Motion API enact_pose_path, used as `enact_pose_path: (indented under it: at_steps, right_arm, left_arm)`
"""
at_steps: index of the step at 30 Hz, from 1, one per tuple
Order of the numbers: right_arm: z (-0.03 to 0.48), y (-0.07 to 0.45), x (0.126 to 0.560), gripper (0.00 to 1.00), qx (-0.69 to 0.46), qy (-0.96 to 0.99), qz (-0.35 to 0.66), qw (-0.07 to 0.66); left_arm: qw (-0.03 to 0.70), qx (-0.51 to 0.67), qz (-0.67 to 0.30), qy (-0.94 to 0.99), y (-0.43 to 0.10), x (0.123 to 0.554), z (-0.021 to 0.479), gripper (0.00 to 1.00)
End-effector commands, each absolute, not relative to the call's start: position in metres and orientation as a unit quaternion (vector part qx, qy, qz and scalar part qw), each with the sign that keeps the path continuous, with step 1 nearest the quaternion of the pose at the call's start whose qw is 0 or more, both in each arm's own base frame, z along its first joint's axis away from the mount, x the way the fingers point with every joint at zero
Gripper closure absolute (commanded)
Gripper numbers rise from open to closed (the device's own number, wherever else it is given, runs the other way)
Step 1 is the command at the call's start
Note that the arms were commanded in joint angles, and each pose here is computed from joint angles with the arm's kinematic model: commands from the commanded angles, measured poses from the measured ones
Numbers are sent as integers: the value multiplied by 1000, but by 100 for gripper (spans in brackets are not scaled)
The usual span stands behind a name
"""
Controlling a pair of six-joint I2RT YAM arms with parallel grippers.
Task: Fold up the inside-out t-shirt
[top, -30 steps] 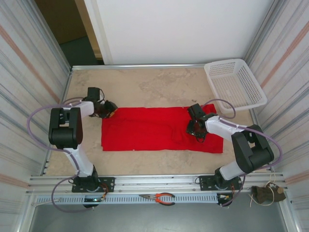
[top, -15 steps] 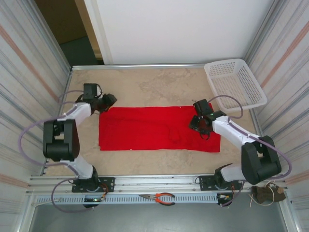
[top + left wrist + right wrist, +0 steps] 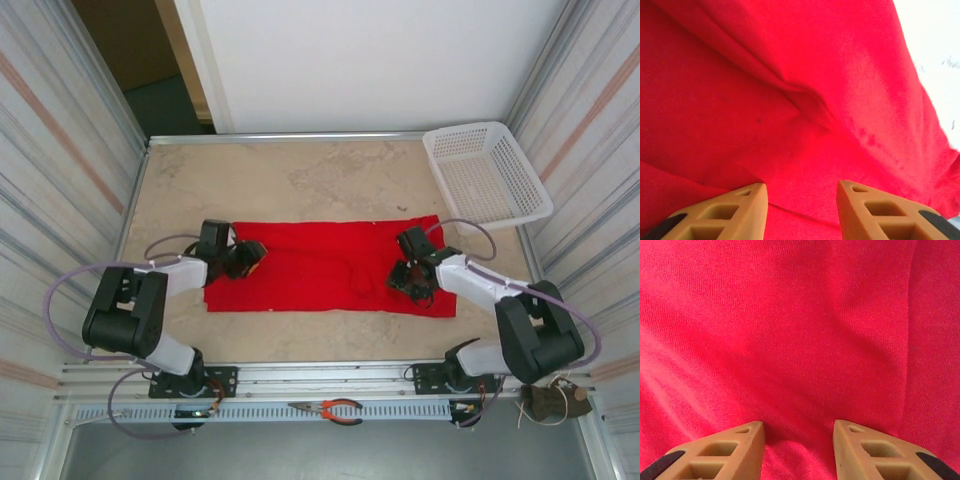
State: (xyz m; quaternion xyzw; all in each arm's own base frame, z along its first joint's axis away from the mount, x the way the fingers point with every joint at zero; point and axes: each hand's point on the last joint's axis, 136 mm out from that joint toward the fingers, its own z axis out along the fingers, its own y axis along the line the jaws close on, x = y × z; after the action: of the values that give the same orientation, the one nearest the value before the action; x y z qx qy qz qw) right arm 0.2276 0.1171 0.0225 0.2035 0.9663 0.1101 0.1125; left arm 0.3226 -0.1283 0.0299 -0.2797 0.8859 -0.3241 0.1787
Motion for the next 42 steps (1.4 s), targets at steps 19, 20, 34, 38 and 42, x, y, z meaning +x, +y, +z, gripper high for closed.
enact_pose_path:
  at_steps: [19,20,34,38,42]
  right_arm:
    - [72,35,280,23,283,932,168,149]
    - [66,35,282,23,287,931,173,142]
    - [30,67,277,21,283,922,244,102]
    - [29,78,278,21,269,922,258,103]
    - [34,81,280,20,264,920,263,119]
  left_arm:
    - [233,-123,-410,873,-229,346,141,56]
    - [225,-106,-422,872,-247,347,142,56]
    - [117,-17,-443,889,-373,322,73,55]
    - [102,-22,-437,894,-378,313,53,55]
    - [95,-23,-435,895,-381,308,44,55]
